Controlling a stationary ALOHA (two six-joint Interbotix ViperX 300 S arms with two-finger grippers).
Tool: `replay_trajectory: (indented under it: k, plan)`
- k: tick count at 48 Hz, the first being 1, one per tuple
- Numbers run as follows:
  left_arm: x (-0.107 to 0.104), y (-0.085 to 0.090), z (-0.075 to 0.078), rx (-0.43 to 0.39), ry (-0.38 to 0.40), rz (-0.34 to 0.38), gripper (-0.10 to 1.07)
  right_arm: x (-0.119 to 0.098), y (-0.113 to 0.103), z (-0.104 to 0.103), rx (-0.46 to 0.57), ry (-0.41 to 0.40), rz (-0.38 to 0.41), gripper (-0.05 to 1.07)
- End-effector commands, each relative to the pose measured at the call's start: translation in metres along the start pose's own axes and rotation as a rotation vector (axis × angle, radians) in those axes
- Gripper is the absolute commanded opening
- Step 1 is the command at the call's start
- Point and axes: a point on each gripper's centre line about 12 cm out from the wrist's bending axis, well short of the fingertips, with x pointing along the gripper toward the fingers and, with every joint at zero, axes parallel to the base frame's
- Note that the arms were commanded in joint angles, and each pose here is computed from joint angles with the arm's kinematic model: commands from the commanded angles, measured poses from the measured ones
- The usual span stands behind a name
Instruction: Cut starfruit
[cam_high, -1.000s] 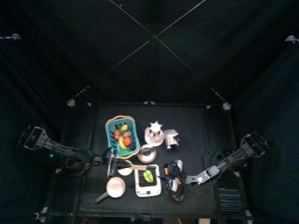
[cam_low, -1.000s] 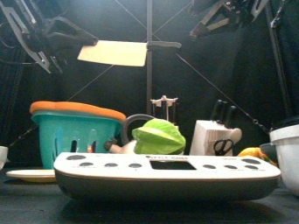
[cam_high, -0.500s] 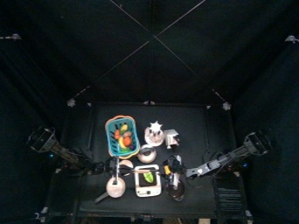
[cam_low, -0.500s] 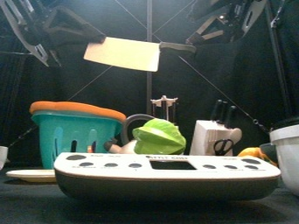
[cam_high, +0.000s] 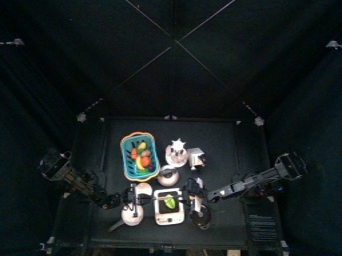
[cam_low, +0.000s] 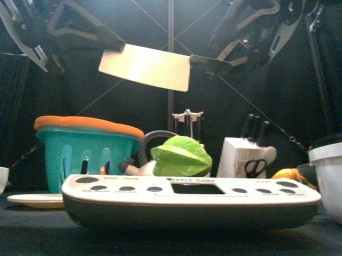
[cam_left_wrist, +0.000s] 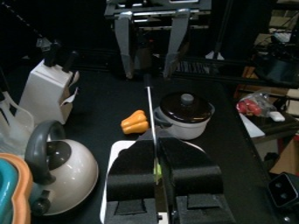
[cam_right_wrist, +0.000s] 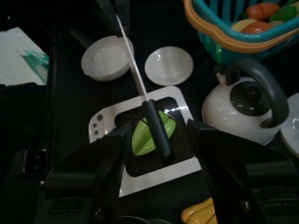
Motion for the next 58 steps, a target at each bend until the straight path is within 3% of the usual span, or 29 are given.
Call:
replay_trajectory:
  k: [1, 14, 27, 45, 58]
  plan:
    - [0.006, -0.007, 0.008, -0.015, -0.027, 0.003, 0.3, 0.002, 0.003, 0.006, -0.001, -0.012, 0.011, 0.87]
    - [0.008, -0.015, 0.007, -0.024, -0.042, 0.019, 0.3, 0.01, 0.002, 0.0, -0.009, 0.012, 0.002, 0.87]
    - [0.007, -0.019, -0.002, -0.036, -0.054, 0.098, 0.3, 0.011, 0.0, 0.0, -0.012, 0.01, 0.006, 0.87]
    - [0.015, -0.028, -0.011, -0.032, -0.038, 0.119, 0.3, 0.02, -0.004, -0.004, -0.005, 0.032, 0.029, 0.87]
    - [0.013, -0.028, -0.017, -0.042, -0.02, 0.146, 0.3, 0.021, -0.006, -0.006, -0.005, 0.037, 0.026, 0.7]
